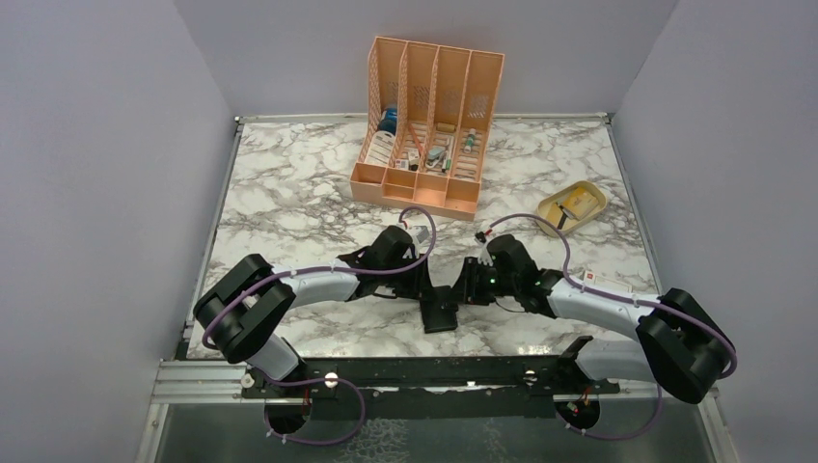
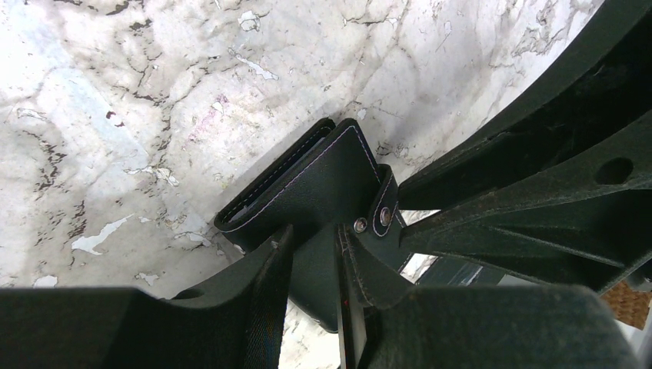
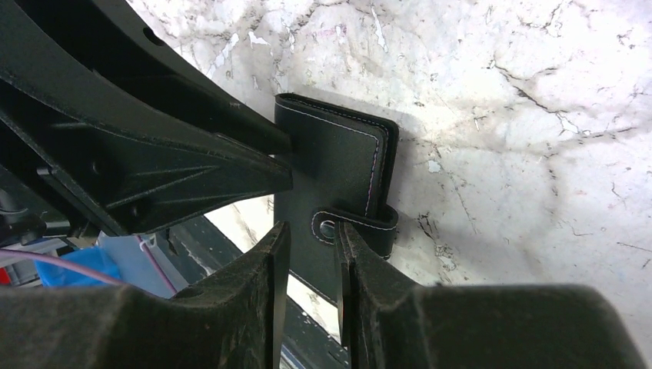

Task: Put the credit cards into the card holder
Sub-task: Close the card holder at the center of the board.

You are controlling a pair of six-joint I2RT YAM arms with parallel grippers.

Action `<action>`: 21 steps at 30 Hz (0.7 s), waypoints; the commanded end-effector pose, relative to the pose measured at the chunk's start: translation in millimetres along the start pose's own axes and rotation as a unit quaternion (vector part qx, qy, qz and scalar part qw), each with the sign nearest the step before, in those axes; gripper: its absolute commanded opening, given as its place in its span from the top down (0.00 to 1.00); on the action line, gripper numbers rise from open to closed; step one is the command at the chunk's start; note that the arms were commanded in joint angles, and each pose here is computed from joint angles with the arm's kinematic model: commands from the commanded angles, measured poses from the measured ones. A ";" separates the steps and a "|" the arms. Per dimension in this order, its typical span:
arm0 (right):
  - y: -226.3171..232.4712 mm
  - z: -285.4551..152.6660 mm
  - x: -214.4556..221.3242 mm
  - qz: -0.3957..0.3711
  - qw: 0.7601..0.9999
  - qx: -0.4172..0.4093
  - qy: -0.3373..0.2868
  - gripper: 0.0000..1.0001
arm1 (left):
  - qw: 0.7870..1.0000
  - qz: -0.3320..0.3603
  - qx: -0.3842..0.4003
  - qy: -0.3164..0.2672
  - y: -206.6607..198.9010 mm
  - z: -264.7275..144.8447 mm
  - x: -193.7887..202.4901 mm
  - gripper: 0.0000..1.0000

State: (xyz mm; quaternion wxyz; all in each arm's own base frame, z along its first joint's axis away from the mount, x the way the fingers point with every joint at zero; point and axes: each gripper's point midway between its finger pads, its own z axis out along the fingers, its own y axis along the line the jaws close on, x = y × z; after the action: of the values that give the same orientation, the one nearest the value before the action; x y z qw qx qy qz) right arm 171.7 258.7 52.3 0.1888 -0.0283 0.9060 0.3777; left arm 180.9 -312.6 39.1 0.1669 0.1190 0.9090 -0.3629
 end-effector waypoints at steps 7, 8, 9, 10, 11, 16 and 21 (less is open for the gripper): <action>-3.0 6.6 7.7 0.001 1.000 -0.012 0.011 0.73 | 0.999 -0.002 -0.034 0.028 16.6 2.1 18.5 0.71; -4.0 7.6 9.1 0.004 1.000 -0.012 0.012 0.73 | 0.999 -0.002 -0.033 0.027 16.0 2.3 18.0 0.70; -4.8 8.2 10.2 0.006 1.000 -0.013 0.012 0.73 | 0.999 -0.002 -0.033 0.027 15.6 2.5 17.7 0.71; -5.7 8.9 11.1 0.007 1.000 -0.014 0.013 0.72 | 0.999 -0.002 -0.032 0.026 15.5 2.6 17.4 0.71; -5.7 9.8 11.3 0.006 1.000 -0.015 0.013 0.73 | 0.999 -0.002 -0.032 0.027 15.4 2.9 17.9 0.71; -2.7 14.1 14.3 0.012 0.999 -0.028 0.024 0.73 | 0.999 -0.002 -0.032 0.027 14.3 3.6 18.0 0.71; 0.0 12.8 15.4 0.015 0.999 -0.038 0.023 0.73 | 0.999 -0.002 -0.032 0.027 14.7 4.5 18.6 0.71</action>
State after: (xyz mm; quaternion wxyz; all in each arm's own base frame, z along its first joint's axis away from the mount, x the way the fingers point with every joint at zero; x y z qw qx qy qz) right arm 169.1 263.5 39.7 0.1723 -0.0250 0.9022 0.3947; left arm 180.6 -312.6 38.9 0.1664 0.1190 0.9092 -0.3625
